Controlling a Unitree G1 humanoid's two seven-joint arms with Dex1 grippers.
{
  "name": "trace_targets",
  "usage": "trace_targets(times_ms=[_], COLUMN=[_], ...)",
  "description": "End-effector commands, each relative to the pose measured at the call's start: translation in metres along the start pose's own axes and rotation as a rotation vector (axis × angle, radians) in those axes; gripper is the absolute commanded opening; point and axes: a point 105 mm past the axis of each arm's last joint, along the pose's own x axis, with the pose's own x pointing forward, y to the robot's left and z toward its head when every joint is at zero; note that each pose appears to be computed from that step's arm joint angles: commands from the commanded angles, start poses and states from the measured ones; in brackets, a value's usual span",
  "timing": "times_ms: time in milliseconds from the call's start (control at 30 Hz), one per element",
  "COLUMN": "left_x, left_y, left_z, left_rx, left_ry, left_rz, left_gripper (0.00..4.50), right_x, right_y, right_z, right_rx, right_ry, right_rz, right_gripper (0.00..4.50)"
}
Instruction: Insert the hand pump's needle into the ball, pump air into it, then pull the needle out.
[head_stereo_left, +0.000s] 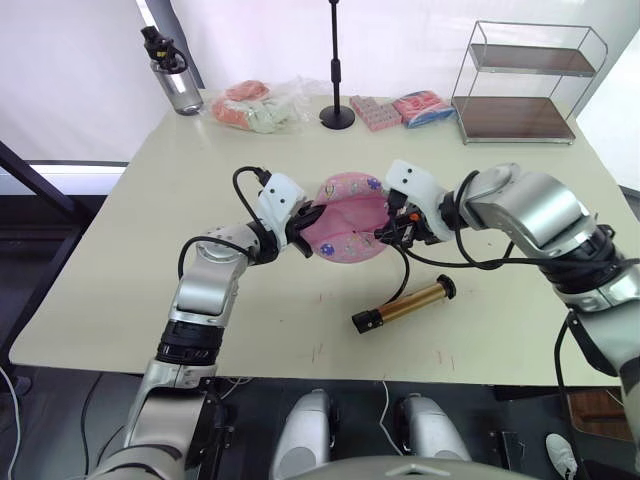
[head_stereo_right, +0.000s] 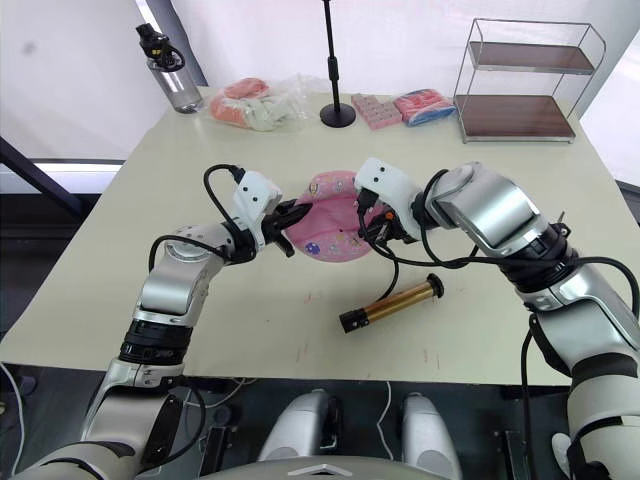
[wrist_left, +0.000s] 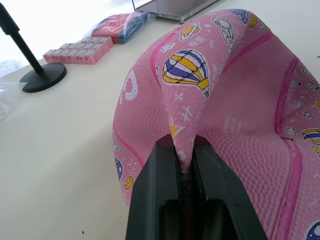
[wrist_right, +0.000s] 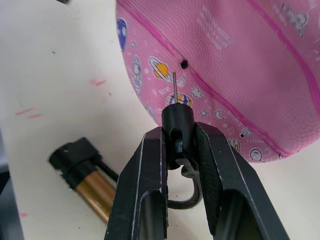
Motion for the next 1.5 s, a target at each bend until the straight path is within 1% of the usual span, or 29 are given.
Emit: trace_targets(times_ms=[33,200,567,1133,1333,1500], left_x=[0.007,0.006,0.003,0.002,0.002,0.002], left_y=[-0.021,-0.022,-0.022,-0.026,-0.027,-0.027], left_z=[-0.013,-0.013,-0.014,-0.013,-0.013,-0.011], left_rx=[-0.029,-0.031,-0.035,-0.033,-0.035,-0.04], left_ry=[0.035,0.034,0.036,0.029,0.026,0.018], left_rz=[-0.08,-0.083,-0.083,-0.104,-0.108,-0.107], left_gripper=[0.02,0.02,0.02,0.02,0.02,0.02], right_x=[-0.001,0.004,0.008,0.015,0.022,0.026], right_y=[-0.004,-0.012,-0.014,-0.01,-0.001,0.001], right_z=[0.011,0.013,0.015,0.017,0.016,0.011], right_rx=[-0.034,-0.035,-0.028,-0.032,-0.063,-0.085], right_ry=[-0.003,0.013,0.006,0.019,0.034,0.062], right_rz=[-0.012,-0.041,-0.042,-0.036,0.0,0.0], right_gripper=[0.3,0.3,0.3,0.3,0.3,0.3])
